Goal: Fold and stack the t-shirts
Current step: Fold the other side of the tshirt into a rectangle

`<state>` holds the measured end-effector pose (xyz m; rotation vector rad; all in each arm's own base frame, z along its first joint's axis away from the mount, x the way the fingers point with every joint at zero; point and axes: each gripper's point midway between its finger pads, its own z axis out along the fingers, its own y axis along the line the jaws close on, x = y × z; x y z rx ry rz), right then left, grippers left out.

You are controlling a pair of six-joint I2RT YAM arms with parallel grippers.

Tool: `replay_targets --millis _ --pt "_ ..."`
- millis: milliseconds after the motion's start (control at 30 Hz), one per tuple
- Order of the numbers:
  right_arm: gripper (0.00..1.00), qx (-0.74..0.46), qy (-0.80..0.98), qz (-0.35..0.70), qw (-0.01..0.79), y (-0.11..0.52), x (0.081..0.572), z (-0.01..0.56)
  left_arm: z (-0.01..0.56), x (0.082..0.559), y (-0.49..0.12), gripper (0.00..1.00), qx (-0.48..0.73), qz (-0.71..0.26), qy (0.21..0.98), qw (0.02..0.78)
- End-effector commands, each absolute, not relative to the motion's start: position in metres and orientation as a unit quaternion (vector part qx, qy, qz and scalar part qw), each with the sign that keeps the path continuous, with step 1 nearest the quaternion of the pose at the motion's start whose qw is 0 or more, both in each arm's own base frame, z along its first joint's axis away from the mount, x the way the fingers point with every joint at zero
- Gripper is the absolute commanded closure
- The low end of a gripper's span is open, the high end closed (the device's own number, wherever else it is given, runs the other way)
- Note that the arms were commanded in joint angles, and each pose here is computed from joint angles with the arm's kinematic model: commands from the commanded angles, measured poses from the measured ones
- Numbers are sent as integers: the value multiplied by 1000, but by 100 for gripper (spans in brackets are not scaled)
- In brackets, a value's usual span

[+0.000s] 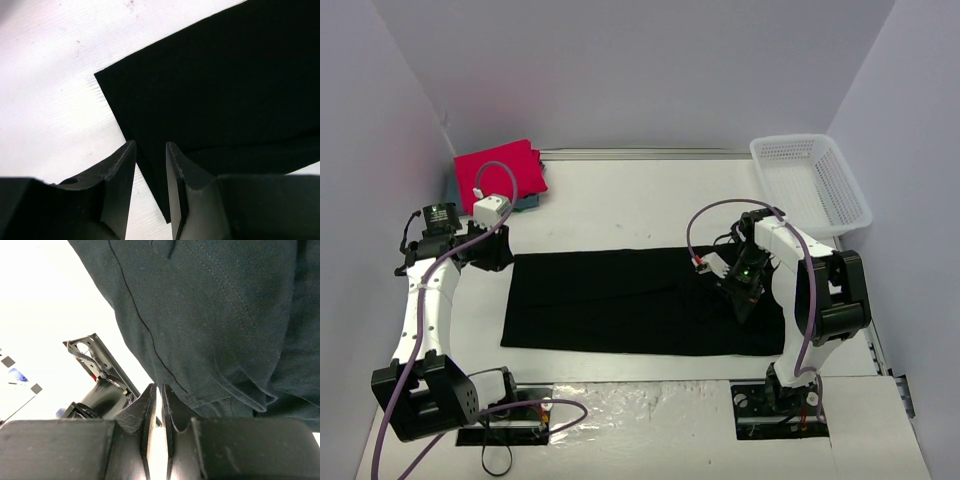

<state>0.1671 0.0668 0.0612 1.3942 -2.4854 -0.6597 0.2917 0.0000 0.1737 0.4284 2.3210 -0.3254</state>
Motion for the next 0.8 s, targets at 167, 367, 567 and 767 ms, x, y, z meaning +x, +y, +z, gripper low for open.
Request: replay_targets --millis 167,367,567,767 --pt "82 470 -843 -239 109 73 167 69 178 286 -3 70 180 -130 899 377" --pt "74 497 -826 -247 94 99 178 73 179 288 -1 70 179 -125 898 381" --pt "69 516 -819 -240 72 129 196 73 178 289 1 70 173 -119 902 378" --pt "64 529 -813 -224 90 135 197 60 178 288 5 70 169 -111 904 378"
